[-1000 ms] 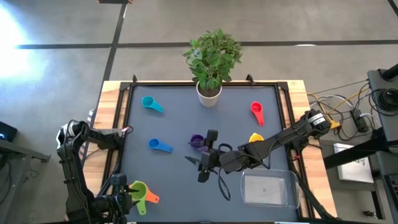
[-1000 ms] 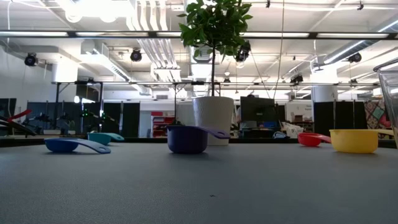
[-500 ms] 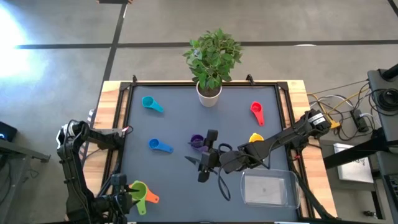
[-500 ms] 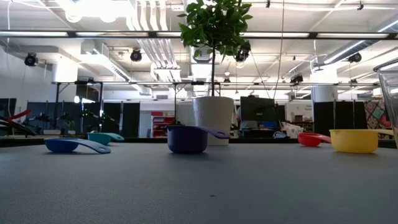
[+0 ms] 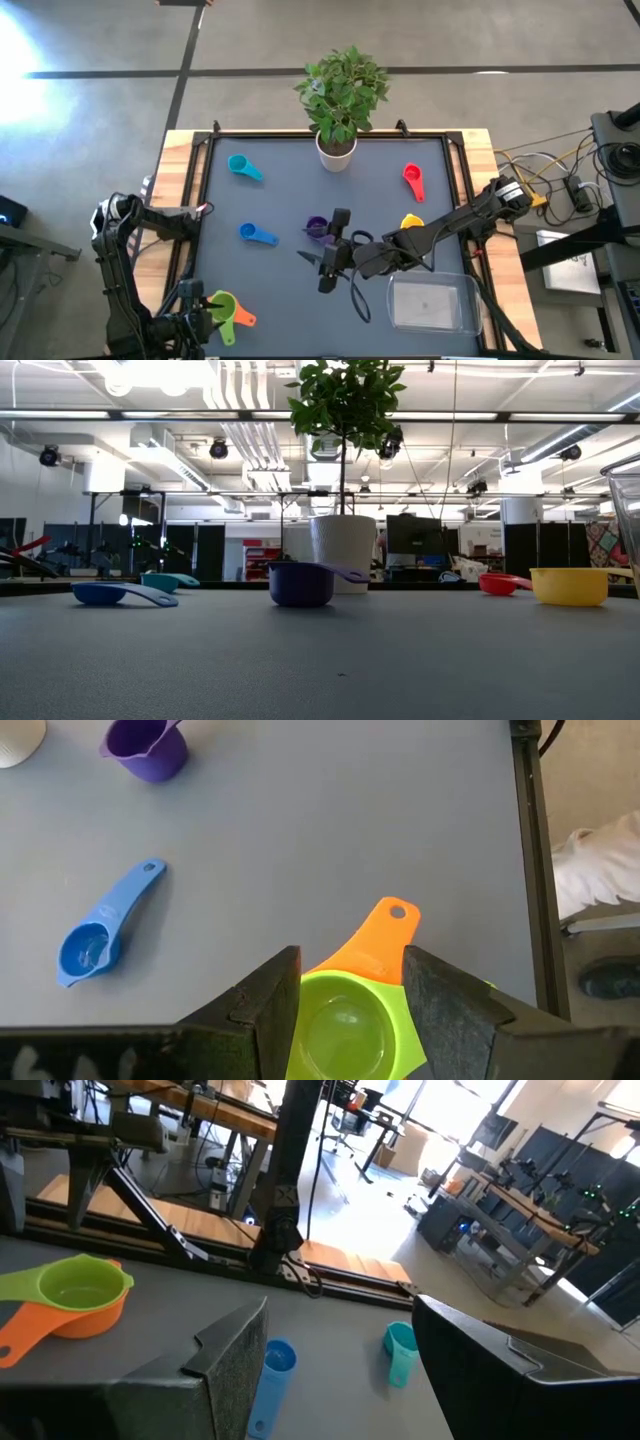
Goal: Nest measuring cups in basket
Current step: Adjust the nested measuring cups
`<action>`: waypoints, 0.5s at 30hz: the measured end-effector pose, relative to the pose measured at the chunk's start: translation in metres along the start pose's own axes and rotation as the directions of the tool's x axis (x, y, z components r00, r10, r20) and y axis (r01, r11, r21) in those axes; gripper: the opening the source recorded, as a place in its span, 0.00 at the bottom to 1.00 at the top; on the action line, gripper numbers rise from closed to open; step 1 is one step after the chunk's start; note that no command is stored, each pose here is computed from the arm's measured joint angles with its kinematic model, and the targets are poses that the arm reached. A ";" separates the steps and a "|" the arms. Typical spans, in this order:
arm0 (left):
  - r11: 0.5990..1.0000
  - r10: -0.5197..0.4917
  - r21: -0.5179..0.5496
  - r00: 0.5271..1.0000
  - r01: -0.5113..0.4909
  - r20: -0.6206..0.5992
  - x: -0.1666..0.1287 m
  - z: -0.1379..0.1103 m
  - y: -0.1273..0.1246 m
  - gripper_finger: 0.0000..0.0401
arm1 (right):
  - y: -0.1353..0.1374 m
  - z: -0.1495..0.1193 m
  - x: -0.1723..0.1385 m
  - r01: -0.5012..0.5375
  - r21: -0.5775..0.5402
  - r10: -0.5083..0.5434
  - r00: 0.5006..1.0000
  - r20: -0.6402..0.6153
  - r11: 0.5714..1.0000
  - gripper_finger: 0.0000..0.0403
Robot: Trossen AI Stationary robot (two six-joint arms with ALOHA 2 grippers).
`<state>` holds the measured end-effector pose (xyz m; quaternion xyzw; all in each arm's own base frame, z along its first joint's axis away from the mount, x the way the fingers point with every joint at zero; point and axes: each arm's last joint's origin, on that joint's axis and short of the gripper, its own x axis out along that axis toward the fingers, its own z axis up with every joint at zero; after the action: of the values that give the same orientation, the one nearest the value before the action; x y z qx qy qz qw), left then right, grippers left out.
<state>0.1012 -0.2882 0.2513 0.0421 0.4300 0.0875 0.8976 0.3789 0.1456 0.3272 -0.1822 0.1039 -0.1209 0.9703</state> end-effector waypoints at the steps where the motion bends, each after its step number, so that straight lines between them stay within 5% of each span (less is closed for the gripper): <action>1: 1.000 0.000 0.000 1.000 0.000 -0.001 0.000 0.000 0.000 0.40 | 0.000 0.000 0.000 0.000 -0.002 0.000 1.000 0.000 1.000 0.59; 15: 1.000 0.001 -0.020 1.000 -0.001 -0.003 0.000 0.000 0.000 0.45 | -0.001 0.000 0.001 0.002 -0.009 -0.002 1.000 -0.001 1.000 0.59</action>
<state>0.1011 -0.2880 0.2513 0.0334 0.4303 0.0925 0.8973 0.3792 0.1447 0.3272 -0.1864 0.1045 -0.1216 0.9693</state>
